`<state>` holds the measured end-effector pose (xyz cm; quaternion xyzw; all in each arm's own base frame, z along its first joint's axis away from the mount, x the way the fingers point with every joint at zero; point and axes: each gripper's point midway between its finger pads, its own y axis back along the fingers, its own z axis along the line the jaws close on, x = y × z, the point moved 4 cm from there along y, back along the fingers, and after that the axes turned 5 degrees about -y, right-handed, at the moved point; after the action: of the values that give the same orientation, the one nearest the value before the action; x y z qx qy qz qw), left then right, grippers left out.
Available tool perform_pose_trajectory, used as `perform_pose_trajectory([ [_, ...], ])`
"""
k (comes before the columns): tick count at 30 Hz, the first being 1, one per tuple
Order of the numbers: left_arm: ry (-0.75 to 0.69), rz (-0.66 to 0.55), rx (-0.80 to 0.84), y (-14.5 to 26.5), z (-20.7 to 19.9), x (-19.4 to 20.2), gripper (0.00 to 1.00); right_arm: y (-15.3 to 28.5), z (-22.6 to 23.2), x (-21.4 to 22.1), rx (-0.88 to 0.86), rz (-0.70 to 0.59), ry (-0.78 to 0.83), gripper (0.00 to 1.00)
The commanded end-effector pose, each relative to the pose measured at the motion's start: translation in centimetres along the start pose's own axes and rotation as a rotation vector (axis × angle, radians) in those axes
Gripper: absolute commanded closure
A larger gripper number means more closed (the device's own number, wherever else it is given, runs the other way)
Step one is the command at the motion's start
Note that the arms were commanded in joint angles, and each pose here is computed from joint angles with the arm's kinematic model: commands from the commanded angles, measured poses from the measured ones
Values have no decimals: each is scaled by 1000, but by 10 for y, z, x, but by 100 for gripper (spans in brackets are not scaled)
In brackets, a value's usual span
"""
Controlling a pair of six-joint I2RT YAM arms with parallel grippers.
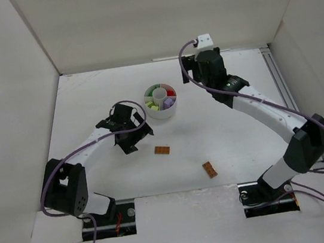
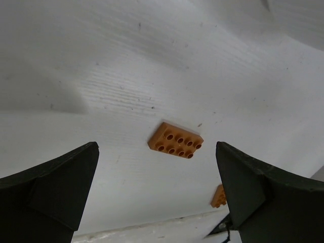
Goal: Sort the legos into containers by color
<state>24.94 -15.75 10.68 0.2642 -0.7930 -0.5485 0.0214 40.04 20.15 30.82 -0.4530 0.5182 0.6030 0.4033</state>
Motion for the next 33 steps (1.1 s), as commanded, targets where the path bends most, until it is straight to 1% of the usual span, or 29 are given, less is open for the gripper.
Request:
perform_pose_trajectory([
  [1,163,83,4,-4,-12,18,0,23,-41,32,219,67,-70,0],
  [2,180,86,-10,-7,-13,22,0,29,-47,48,238,100,-49,0],
  [4,193,86,-41,-12,-24,31,0,45,-54,48,247,87,-86,0],
  [5,244,90,-60,-14,-29,35,0,50,-57,53,250,95,-91,0],
  [7,293,107,-126,-20,-31,42,0,64,-63,61,244,103,-102,0],
  [9,301,134,-161,-25,-33,55,3,72,-67,73,237,119,-95,0],
  [12,362,148,-229,-30,-32,68,5,85,-72,72,223,103,-107,0],
  [14,413,113,-245,-28,-37,68,7,90,-77,70,228,87,-119,0],
  [15,421,91,-261,-29,-35,68,10,90,-76,70,218,90,-120,0],
  [17,451,70,-246,-26,-40,63,13,95,-77,67,204,79,-120,0],
  [18,476,45,-262,-27,-38,60,13,95,-74,68,183,86,-121,0],
  [22,516,5,-276,-32,-39,55,16,97,-72,71,156,97,-103,0],
  [23,525,11,-311,-33,-33,57,16,97,-72,71,155,97,-103,0],
  [29,541,-12,-331,-42,-36,52,21,98,-70,69,135,95,-99,0],
  [31,550,-11,-352,-44,-33,54,25,98,-69,70,125,98,-100,0],
  [32,549,-9,-361,-44,-31,55,25,98,-69,70,125,98,-100,0],
  [33,558,-10,-361,-44,-32,55,27,98,-69,70,125,98,-100,0],
])
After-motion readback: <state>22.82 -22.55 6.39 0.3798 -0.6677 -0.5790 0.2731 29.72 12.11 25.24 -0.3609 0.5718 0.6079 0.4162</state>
